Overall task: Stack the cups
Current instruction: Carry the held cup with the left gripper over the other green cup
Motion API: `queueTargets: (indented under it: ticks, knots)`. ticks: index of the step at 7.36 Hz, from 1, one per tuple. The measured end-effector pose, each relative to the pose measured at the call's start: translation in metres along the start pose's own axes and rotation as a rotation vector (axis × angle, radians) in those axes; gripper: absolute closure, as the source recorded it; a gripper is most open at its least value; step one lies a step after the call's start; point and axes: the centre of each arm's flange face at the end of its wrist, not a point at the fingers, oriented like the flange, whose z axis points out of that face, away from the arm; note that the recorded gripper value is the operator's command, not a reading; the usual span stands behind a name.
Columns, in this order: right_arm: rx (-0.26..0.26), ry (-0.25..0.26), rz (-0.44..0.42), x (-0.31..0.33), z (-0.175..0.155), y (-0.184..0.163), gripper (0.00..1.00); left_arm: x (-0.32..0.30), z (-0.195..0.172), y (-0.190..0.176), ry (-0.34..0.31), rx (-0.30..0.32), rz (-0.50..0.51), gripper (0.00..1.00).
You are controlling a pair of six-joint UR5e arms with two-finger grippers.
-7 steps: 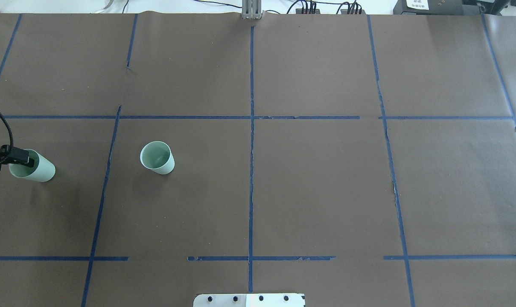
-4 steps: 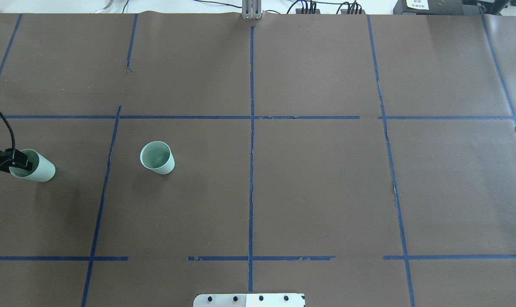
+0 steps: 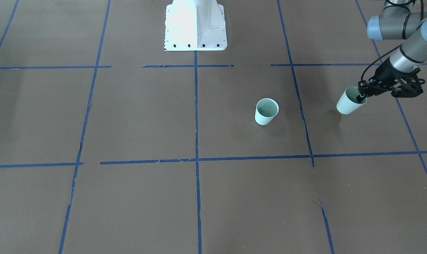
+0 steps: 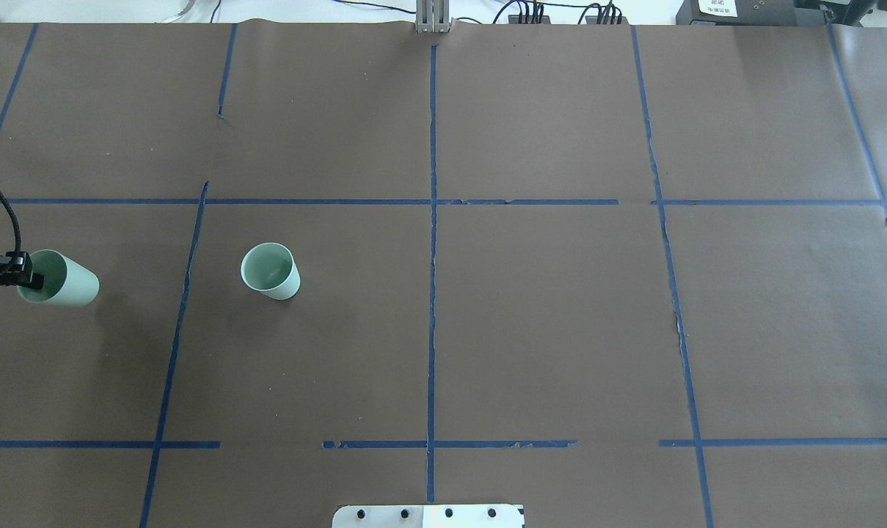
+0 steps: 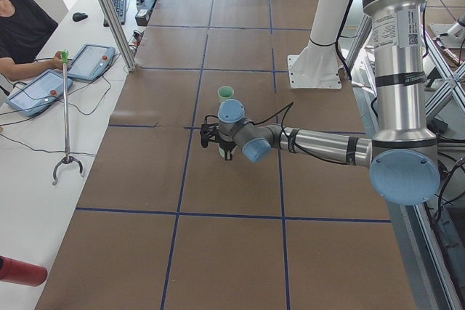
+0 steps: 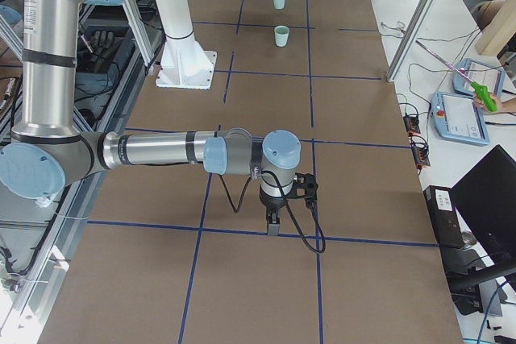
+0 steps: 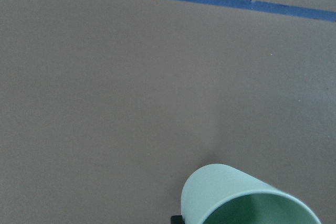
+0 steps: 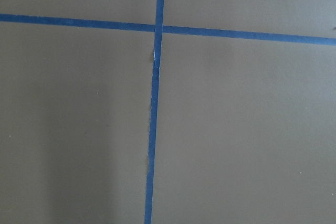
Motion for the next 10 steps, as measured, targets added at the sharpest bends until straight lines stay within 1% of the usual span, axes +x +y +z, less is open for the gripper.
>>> queueTargets:
  ticks: [3, 4, 5, 6, 8, 9, 10]
  knots:
    - [0.0, 0.0, 0.0, 0.0, 0.0, 0.0, 0.0, 0.073, -0.082, -0.004, -0.034, -0.008, -0.071, 1.0]
    - [0.0, 0.0, 0.0, 0.0, 0.0, 0.0, 0.0, 0.105, -0.1, -0.012, -0.046, -0.017, -0.104, 1.0]
    - [-0.001, 0.0, 0.001, 0.0, 0.0, 0.0, 0.0, 0.139, -0.11, -0.019, -0.048, -0.025, -0.15, 1.0]
    - [-0.001, 0.0, 0.001, 0.0, 0.0, 0.0, 0.0, 0.177, -0.107, -0.02, -0.036, -0.043, -0.198, 1.0]
    - [-0.001, 0.0, 0.001, 0.0, 0.0, 0.0, 0.0, 0.251, -0.079, -0.015, -0.012, -0.096, -0.269, 1.0]
    - [-0.001, 0.0, 0.001, 0.0, 0.0, 0.0, 0.0, 0.278, -0.062, -0.013, -0.013, -0.124, -0.285, 1.0]
    - [-0.001, 0.0, 0.001, 0.0, 0.0, 0.0, 0.0, 0.292, -0.046, -0.015, -0.022, -0.14, -0.293, 1.0]
